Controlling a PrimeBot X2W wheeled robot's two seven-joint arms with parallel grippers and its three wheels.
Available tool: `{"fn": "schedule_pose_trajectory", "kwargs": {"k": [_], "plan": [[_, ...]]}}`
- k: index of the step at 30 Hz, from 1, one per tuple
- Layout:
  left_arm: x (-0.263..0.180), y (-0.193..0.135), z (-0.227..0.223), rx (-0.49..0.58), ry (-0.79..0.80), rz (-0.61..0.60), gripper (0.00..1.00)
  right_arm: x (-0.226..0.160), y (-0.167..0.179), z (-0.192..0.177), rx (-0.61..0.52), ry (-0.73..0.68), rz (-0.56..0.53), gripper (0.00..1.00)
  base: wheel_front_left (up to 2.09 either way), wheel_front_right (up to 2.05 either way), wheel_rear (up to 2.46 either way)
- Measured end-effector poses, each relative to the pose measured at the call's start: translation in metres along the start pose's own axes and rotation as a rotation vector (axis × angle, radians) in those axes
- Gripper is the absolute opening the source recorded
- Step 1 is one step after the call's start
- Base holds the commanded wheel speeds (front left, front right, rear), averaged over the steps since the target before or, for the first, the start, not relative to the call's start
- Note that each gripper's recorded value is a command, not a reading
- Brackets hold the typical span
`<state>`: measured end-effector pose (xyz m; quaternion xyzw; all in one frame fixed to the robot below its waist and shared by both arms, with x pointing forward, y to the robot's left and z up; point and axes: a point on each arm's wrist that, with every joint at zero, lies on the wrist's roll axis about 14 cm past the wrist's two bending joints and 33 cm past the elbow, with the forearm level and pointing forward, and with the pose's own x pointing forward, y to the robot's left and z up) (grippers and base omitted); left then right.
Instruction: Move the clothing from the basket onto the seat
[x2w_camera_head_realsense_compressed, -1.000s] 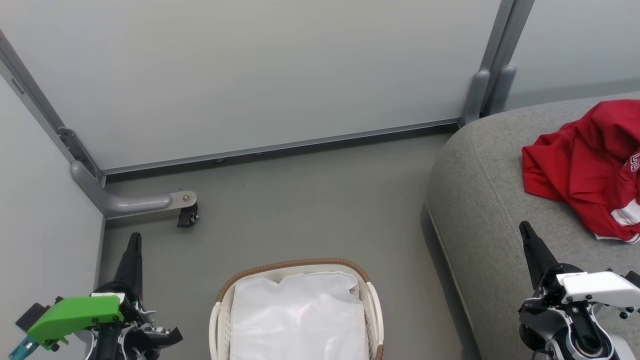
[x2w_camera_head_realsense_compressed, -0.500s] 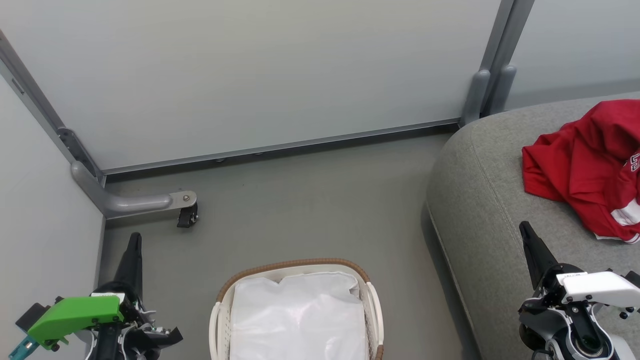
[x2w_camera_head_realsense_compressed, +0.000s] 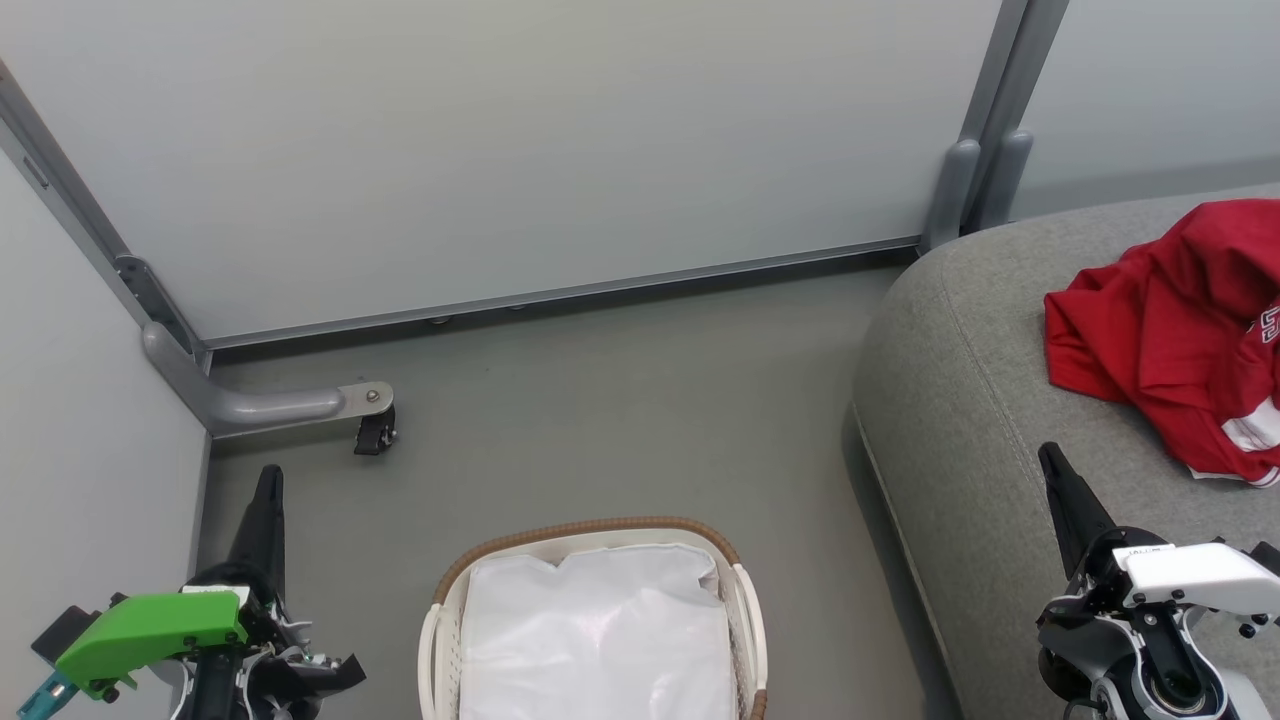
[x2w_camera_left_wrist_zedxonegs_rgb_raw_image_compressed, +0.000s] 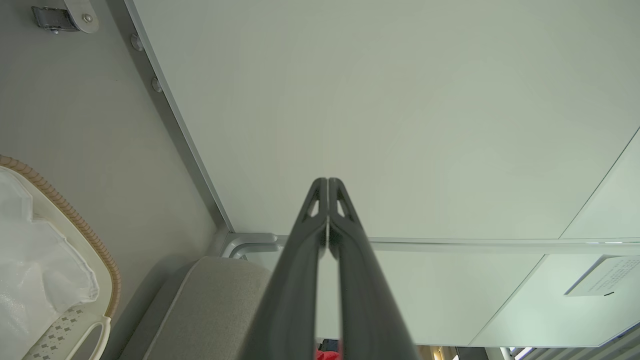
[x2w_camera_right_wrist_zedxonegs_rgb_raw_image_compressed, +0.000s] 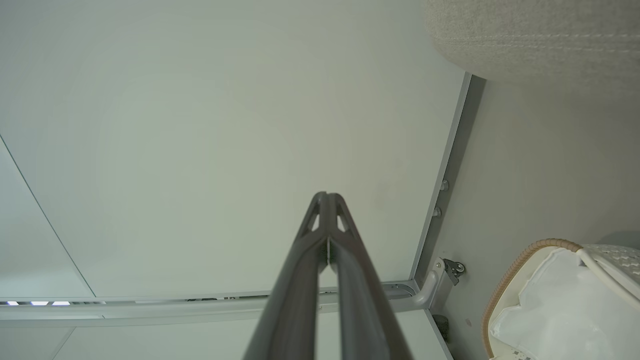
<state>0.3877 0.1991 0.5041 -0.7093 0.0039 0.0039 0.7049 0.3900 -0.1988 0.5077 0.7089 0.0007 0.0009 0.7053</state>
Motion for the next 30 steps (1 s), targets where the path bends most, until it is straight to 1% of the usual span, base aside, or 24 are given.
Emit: {"fn": "schedule_pose_trajectory", "kwargs": {"k": [30], "plan": [[0.0000,0.0000,-0.0001,0.000,0.000,0.000,0.00,0.0000,0.0000,-0.0001,0.000,0.000,0.000,0.00,0.00,0.00,0.00]]}}
